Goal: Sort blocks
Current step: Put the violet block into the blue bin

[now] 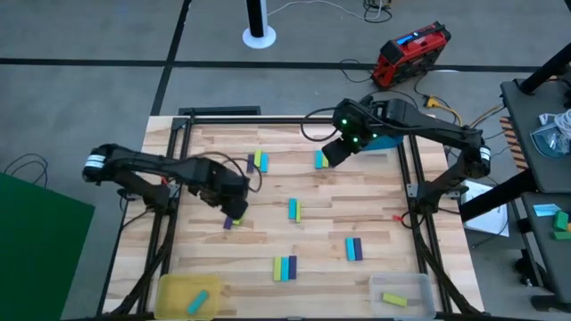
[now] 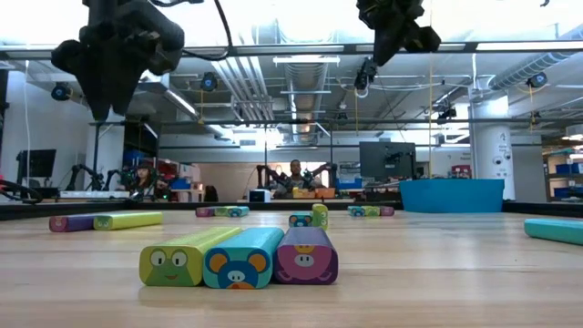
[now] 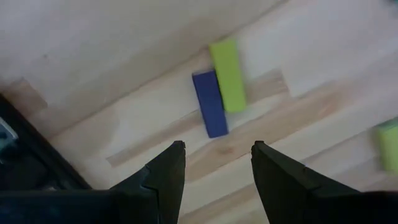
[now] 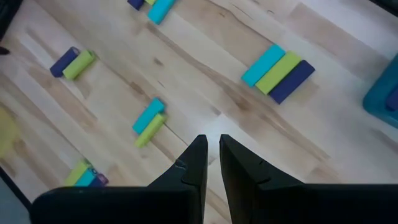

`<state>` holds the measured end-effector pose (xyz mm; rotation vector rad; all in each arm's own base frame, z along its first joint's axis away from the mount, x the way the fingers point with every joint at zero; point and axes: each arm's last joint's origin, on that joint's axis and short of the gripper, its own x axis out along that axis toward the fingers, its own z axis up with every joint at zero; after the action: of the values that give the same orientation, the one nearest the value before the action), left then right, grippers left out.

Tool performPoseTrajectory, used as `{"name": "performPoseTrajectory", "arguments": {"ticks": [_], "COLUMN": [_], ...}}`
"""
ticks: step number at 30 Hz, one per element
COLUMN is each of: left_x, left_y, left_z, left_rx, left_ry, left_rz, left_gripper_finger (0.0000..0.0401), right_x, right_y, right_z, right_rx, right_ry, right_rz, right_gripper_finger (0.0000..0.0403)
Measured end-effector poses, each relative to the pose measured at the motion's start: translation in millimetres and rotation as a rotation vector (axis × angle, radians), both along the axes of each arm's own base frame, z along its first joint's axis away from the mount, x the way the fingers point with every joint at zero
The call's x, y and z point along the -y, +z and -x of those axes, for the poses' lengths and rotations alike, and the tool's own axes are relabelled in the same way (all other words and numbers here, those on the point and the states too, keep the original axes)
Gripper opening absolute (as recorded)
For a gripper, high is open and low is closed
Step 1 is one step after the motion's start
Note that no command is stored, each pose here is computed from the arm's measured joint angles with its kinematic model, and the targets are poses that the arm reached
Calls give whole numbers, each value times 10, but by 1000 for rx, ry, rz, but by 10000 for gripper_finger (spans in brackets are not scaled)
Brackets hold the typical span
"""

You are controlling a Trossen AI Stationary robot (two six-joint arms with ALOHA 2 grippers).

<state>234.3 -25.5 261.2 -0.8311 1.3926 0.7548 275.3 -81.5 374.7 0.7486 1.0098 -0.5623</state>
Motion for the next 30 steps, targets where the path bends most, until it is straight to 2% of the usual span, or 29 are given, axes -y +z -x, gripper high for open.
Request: {"name": "performPoseTrajectory", "arguments": {"ticks": [2,5,11,16,21,30], "left_x": [87,181,222,257,257,253], "left_y": [-65,-166,-400,-586,-706,-963], "left_z": [-45,-87,-125,-124,-46,20], "left_rx": [-17,-37,-62,-4,-38,-1], "left_ry": [-75,-122,-102,-77,-50,-20], "left_rz": [-14,-6,61,66,47,53], "left_gripper_finger": [162,162,170,192,207,210], "right_x": [-6,-7,-3,-4,-4,1], "right_y": [11,24,29,28,27,20], "right_z": [22,41,49,50,50,45], "right_rx": [-4,-6,-9,-11,-11,-16], "right_ry": [1,-4,-13,-14,-15,-20], "right_rz": [2,17,28,27,27,36], "right_gripper_finger": [34,34,34,34,34,34]}}
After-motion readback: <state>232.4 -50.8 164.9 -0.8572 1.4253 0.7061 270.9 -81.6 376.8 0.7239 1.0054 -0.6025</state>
